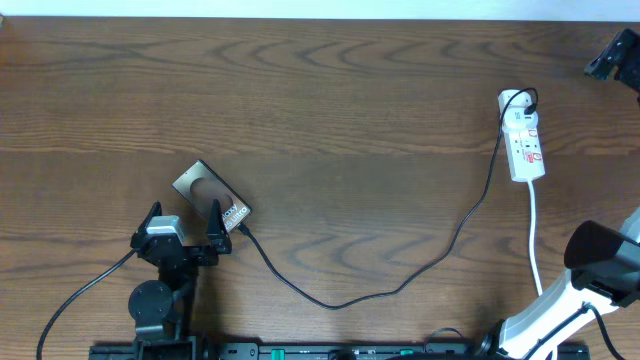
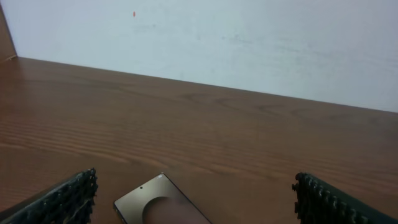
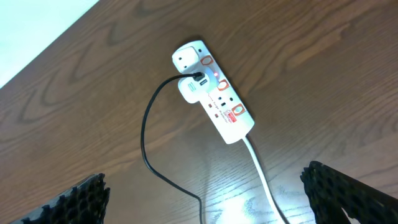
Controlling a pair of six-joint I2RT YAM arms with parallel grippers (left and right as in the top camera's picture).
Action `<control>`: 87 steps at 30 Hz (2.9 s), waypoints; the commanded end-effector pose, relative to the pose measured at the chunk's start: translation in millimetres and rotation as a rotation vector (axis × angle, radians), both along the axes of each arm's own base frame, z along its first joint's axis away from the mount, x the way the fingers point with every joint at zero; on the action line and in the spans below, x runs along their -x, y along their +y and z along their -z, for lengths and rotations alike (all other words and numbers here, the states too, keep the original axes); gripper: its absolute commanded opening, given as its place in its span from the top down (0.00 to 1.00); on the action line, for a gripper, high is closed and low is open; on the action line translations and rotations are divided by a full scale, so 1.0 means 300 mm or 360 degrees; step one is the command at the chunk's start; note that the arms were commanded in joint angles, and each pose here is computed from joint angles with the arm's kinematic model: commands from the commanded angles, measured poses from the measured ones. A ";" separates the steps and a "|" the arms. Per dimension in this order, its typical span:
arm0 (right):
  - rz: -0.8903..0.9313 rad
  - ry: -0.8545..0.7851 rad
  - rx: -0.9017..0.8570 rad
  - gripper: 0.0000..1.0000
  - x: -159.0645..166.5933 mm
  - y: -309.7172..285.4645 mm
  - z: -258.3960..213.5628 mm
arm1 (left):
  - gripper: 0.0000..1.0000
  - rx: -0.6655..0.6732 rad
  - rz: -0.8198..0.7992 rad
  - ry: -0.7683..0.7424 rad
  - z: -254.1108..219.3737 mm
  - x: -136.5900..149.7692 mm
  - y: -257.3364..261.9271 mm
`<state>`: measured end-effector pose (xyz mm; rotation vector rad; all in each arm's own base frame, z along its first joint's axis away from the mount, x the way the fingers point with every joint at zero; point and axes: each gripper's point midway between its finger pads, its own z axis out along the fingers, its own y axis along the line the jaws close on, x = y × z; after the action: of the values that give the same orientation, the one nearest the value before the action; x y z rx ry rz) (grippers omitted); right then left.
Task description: Plug charger to phone and switch on socket
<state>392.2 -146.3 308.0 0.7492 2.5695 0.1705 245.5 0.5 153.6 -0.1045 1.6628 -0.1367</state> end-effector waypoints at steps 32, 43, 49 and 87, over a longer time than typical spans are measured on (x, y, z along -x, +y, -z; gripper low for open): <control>0.0001 0.0010 -0.0012 0.01 -0.006 0.010 0.008 | 0.01 -0.0019 0.0024 0.0078 0.046 0.005 -0.008; 0.0025 0.0018 0.0009 0.01 0.001 -0.009 0.008 | 0.01 -0.0019 0.0024 0.0078 0.046 0.005 -0.008; 0.0098 -0.0078 0.0008 0.01 -0.029 -0.016 -0.020 | 0.01 -0.0019 0.0024 0.0078 0.046 0.005 -0.008; -0.0260 -0.1553 0.0452 0.01 0.309 0.478 0.375 | 0.01 -0.0019 0.0024 0.0078 0.046 0.005 -0.008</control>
<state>311.1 -0.1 204.9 0.2209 1.6845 0.1793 245.2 0.8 154.2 -0.1027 1.6640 -0.1326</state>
